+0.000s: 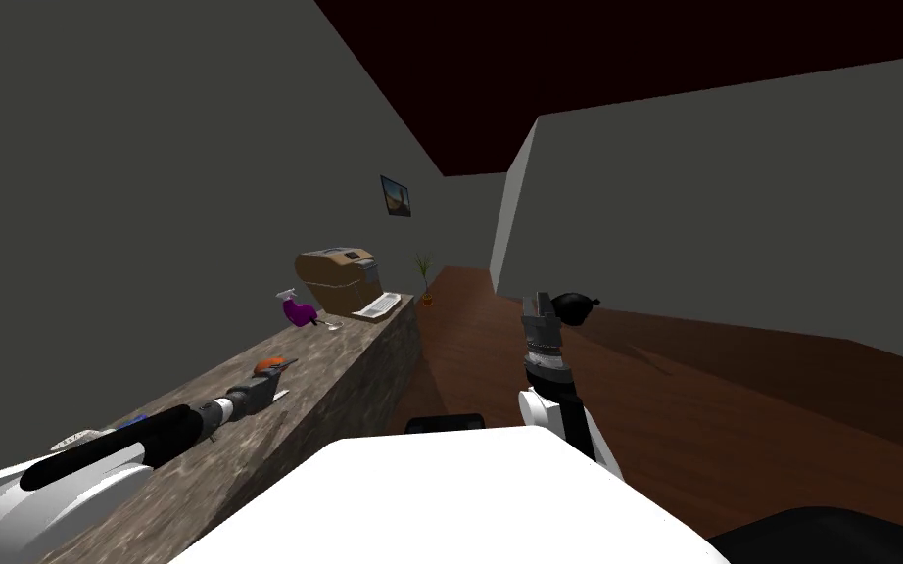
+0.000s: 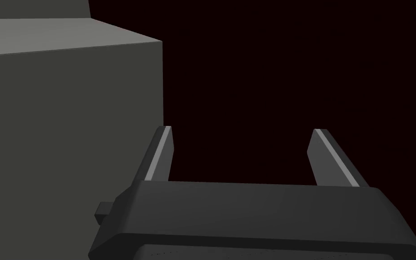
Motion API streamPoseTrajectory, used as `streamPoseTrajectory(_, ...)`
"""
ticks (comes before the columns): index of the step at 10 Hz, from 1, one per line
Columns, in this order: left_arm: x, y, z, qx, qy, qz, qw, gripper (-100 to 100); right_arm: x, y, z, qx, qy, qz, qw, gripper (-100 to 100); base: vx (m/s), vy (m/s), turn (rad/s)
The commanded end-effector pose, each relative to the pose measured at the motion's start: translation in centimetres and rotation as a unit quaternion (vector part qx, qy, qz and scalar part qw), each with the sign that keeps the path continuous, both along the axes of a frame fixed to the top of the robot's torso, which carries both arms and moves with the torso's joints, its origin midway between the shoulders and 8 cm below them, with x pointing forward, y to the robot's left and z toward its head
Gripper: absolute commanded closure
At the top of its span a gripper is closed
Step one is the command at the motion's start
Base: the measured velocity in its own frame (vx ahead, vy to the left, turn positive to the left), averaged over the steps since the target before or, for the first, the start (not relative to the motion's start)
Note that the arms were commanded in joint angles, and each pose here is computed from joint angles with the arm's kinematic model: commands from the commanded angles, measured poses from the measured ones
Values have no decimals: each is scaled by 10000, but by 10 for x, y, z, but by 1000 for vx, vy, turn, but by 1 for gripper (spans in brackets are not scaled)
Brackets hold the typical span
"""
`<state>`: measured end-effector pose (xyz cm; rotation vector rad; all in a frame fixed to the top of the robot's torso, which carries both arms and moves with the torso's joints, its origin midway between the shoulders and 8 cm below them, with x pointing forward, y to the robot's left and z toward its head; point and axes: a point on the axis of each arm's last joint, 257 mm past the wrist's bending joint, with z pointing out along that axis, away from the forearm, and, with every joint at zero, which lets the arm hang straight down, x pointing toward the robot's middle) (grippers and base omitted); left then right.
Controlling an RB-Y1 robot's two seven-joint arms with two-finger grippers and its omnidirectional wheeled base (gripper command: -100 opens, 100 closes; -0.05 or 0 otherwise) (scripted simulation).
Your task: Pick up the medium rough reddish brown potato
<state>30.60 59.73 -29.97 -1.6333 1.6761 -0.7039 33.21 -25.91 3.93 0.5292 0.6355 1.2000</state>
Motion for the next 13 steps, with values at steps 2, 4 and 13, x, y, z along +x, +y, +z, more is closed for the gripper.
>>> streamPoseTrajectory(2,-24,40,2,267,431,330,9982,-100,0,0,0,0,0,1,10000,0,-14,108,-237)
streamPoseTrajectory(4,-35,56,2,371,609,474,9963,-100,0,0,0,0,0,0,10000,0,-19,104,-165)
streamPoseTrajectory(13,-118,117,-12,701,1428,1156,9805,-100,0,0,0,1,0,0,10000,0,4,81,-135)
